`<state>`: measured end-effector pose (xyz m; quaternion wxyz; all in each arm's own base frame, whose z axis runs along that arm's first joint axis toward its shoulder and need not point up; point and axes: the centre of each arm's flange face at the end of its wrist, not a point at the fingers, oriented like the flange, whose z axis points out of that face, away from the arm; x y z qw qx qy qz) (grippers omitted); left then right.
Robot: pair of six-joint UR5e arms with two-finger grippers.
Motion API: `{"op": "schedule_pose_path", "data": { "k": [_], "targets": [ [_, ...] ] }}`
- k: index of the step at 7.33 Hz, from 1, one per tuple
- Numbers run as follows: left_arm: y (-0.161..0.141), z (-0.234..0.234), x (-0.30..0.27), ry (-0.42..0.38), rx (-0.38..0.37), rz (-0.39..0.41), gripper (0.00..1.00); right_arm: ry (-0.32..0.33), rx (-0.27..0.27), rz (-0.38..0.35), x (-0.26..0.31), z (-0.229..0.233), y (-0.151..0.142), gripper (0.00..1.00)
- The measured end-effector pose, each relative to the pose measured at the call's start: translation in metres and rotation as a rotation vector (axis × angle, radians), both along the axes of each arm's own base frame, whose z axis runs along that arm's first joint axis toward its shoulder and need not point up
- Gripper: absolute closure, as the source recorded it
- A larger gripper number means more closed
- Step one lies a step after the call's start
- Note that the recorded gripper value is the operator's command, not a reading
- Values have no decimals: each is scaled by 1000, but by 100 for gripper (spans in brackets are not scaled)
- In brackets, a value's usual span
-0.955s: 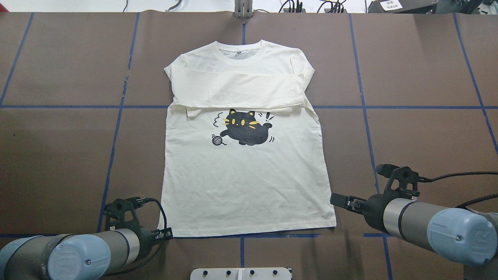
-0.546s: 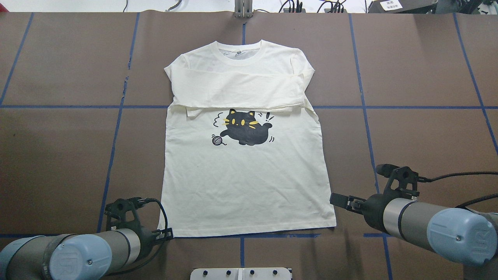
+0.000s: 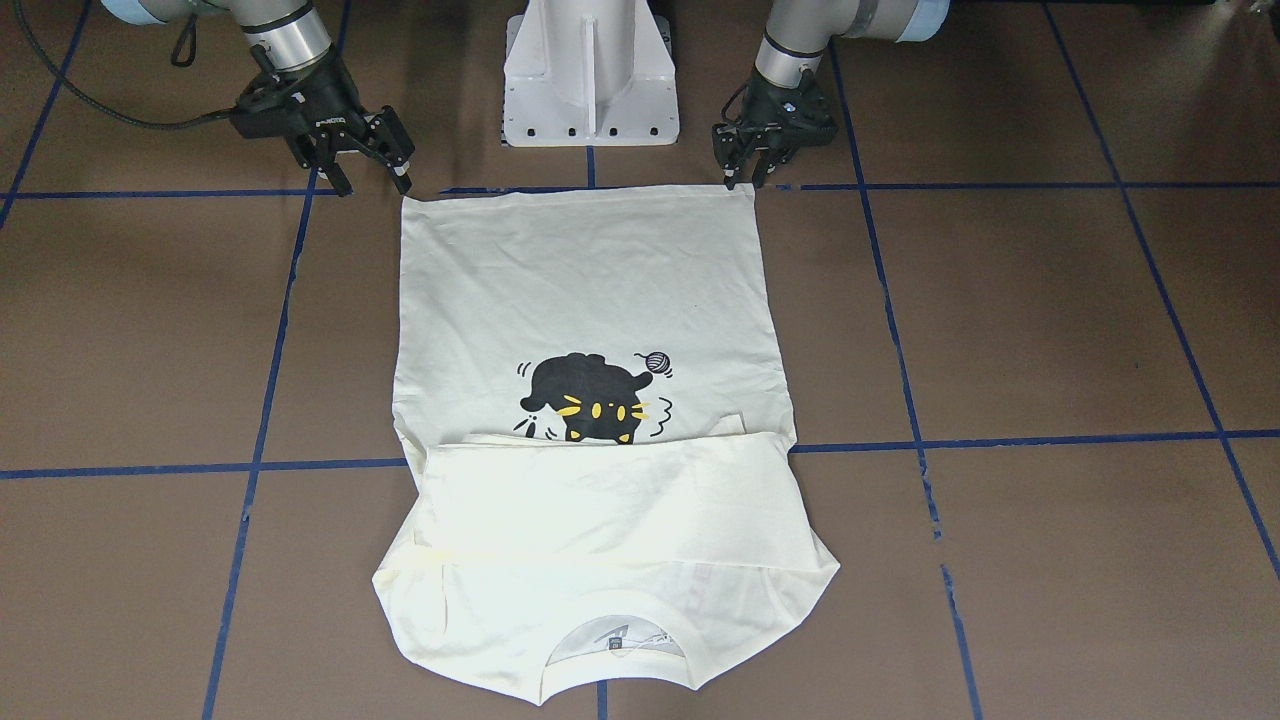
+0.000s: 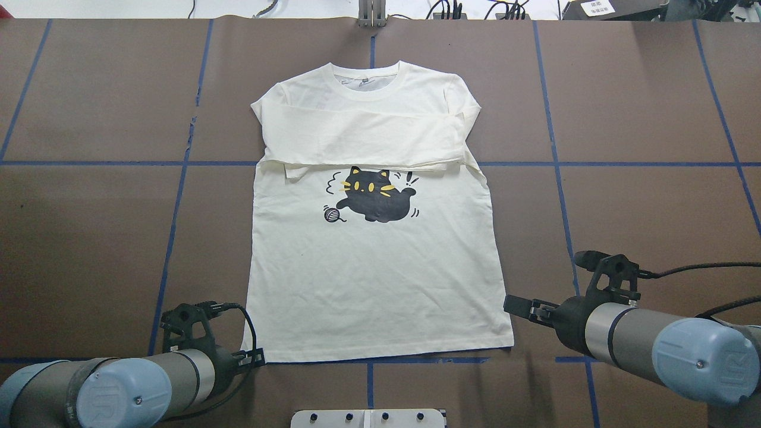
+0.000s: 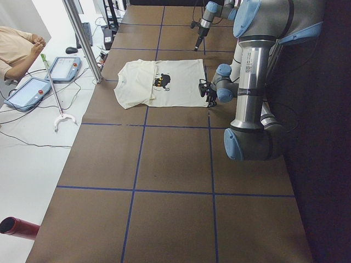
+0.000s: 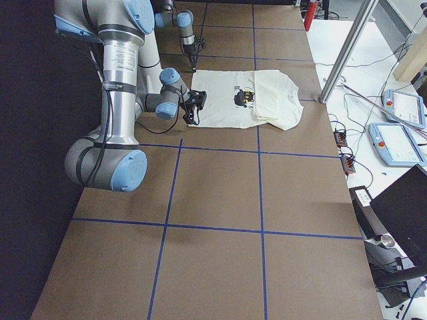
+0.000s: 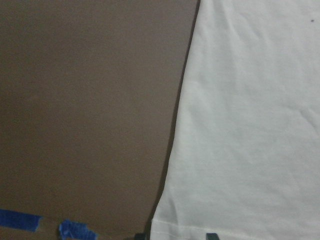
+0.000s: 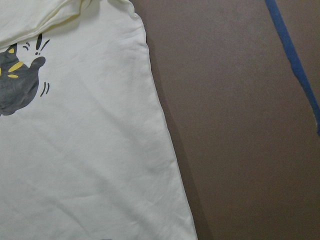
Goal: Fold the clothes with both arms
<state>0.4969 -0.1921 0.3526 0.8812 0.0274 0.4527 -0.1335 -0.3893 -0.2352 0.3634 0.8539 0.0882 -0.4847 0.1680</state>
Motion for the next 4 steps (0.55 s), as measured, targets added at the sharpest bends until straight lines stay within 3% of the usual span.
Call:
{"op": "schedule_pose_path", "data": {
  "k": [2,3,4],
  "targets": [
    [0,3,2,-7,0,-1,53,1,1,2,0,0,0,5],
    [0,4,3,-9,0,-2,63,1,2,4,0,0,0,5],
    [-1,5,3,-10,-1,-3,83,2,2,4,0,0,0,5]
  ]
}}
